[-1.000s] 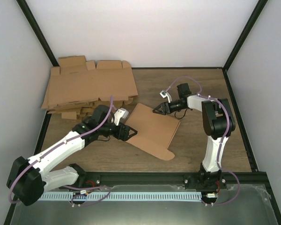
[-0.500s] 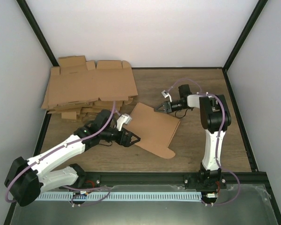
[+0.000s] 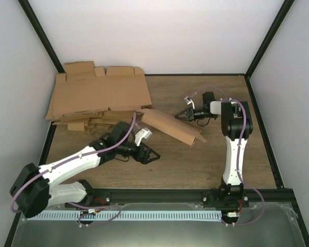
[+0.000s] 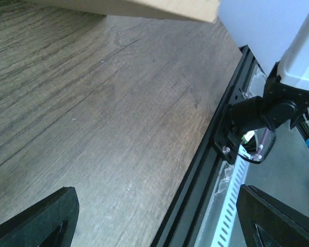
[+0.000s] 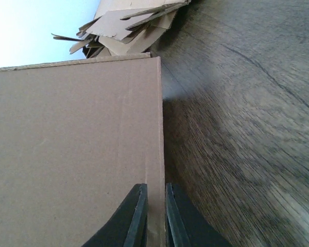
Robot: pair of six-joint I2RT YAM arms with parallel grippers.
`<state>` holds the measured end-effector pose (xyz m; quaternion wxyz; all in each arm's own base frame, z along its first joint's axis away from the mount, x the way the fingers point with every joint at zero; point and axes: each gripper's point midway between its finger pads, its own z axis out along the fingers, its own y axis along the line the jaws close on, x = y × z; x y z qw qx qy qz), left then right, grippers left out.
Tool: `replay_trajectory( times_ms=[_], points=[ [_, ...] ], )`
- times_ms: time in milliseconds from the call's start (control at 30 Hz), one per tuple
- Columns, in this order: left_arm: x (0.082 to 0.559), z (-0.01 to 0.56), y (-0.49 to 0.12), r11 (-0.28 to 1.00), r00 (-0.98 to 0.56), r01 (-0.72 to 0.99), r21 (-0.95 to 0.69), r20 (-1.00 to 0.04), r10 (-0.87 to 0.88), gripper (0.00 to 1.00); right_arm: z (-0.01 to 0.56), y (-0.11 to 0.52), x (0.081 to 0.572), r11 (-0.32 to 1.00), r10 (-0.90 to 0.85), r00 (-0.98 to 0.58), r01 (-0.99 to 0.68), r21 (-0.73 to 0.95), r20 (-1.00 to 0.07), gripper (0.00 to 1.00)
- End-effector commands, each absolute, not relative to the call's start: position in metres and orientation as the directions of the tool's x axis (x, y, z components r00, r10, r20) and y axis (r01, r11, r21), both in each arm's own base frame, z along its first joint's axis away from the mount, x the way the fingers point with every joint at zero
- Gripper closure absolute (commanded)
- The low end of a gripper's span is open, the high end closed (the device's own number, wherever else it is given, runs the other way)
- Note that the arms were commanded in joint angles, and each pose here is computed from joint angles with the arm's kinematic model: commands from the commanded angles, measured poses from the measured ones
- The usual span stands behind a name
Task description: Fold the paper box
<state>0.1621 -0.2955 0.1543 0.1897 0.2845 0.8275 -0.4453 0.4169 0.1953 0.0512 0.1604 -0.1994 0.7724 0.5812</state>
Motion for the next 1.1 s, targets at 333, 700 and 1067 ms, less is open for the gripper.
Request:
replay_trajectory(
  times_ms=[333,700,1067],
  points=[
    [0.267,0.164,-0.358,0.513,-0.653,0.680,-0.524,-0.750,0.100,0.21,0.047,0.195,0.417,0.259,-0.144,-0.861,-0.509,0.821,-0.488,0.86],
    [0.280,0.184,-0.391,0.448,-0.631,0.720,-0.529,-0.768,0.108,0.21,0.065,0.219,0.390,0.149,-0.200,-0.829,-0.552,0.820,-0.522,0.85],
    [0.228,0.166,-0.368,0.463,-0.682,0.687,-0.560,-0.717,0.145,0.21,0.085,0.250,0.348,0.025,-0.260,-0.771,-0.607,0.794,-0.581,0.83]
  ],
)
